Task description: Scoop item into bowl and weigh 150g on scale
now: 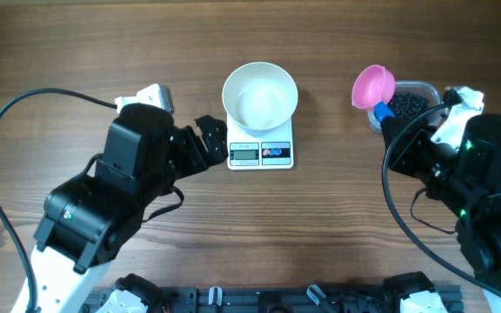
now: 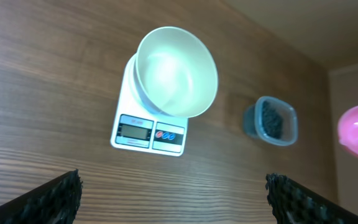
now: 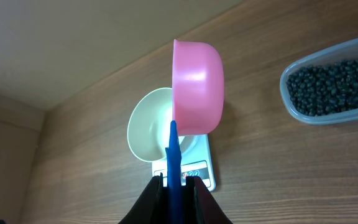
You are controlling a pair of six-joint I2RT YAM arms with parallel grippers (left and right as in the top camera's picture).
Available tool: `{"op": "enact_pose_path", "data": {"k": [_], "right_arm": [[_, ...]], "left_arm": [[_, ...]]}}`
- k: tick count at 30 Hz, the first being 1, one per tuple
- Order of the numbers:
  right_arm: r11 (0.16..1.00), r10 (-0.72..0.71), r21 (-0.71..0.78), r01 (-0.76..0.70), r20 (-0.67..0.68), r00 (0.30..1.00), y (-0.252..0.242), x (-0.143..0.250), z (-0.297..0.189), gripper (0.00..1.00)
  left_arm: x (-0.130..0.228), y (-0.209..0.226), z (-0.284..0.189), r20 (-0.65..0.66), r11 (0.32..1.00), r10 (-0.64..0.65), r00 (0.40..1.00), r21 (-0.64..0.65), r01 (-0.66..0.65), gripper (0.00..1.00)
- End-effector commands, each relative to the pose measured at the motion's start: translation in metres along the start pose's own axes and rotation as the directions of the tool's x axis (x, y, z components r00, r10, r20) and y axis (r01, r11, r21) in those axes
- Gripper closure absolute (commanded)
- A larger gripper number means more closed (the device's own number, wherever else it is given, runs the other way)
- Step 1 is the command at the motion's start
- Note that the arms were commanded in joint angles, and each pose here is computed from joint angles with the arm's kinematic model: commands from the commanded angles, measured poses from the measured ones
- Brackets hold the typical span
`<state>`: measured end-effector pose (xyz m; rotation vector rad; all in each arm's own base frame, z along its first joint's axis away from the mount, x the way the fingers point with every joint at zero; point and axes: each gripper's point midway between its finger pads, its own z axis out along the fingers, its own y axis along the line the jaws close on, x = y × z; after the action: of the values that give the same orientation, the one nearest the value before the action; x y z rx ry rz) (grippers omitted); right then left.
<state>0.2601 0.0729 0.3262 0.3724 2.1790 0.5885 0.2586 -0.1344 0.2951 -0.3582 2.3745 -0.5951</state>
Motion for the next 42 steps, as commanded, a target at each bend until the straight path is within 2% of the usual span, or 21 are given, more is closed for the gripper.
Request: {"op": "enact_pose_path", "data": {"k": [1, 7, 9, 13, 22, 29, 33, 35, 42], "right_arm": [[1.0, -0.019, 0.023, 0.018, 0.015, 1.0, -0.002, -0.004, -0.006, 0.96], [0.998, -0.016, 0.06, 0.019, -0.043, 0.999, -0.012, 0.01, -0.006, 0.96], [0.996, -0.072, 0.052, 0.075, -0.063, 0.995, -0.012, 0.014, -0.007, 0.96], [0.989, -0.142, 0.035, 0.146, -0.088, 0.986, -0.011, 0.019, -0.007, 0.96], [0.968, -0.253, -0.009, 0.253, -0.008, 0.968, 0.002, 0.0, -0.005, 0.96], [0.956, -0.29, -0.07, 0.286, -0.055, 0.955, 0.009, 0.013, -0.006, 0.96], [0.956, -0.294, -0.05, 0.29, -0.093, 0.951, 0.002, 0.021, -0.006, 0.96], [0.956, -0.29, 0.009, 0.292, -0.098, 0.952, -0.009, 0.02, -0.006, 0.96], [0.95, -0.291, 0.098, 0.296, -0.07, 0.954, -0.022, 0.01, -0.005, 0.96]], "left_arm": [[0.001, 0.007, 0.002, -0.012, 0.999, 0.024, 1.0, -0.036, -0.025, 0.0], [0.008, 0.014, 0.001, -0.041, 0.997, 0.034, 0.999, -0.062, -0.036, 0.0], [0.008, 0.014, 0.002, -0.047, 0.992, 0.104, 0.993, -0.061, -0.106, 0.0], [0.014, 0.019, 0.005, -0.082, 0.988, 0.12, 0.989, -0.086, -0.127, 0.0], [0.023, 0.028, 0.017, -0.148, 0.98, 0.126, 0.981, -0.132, -0.146, 0.0], [0.049, 0.012, 0.016, -0.273, 0.988, 0.14, 0.952, -0.018, -0.15, 0.0], [0.054, 0.012, 0.02, -0.298, 0.983, 0.169, 0.939, -0.016, -0.182, 0.0], [0.058, 0.011, 0.024, -0.317, 0.981, 0.175, 0.932, -0.02, -0.191, 0.0], [0.057, 0.03, 0.049, -0.312, 0.968, 0.095, 0.945, -0.191, -0.16, 0.0]]}}
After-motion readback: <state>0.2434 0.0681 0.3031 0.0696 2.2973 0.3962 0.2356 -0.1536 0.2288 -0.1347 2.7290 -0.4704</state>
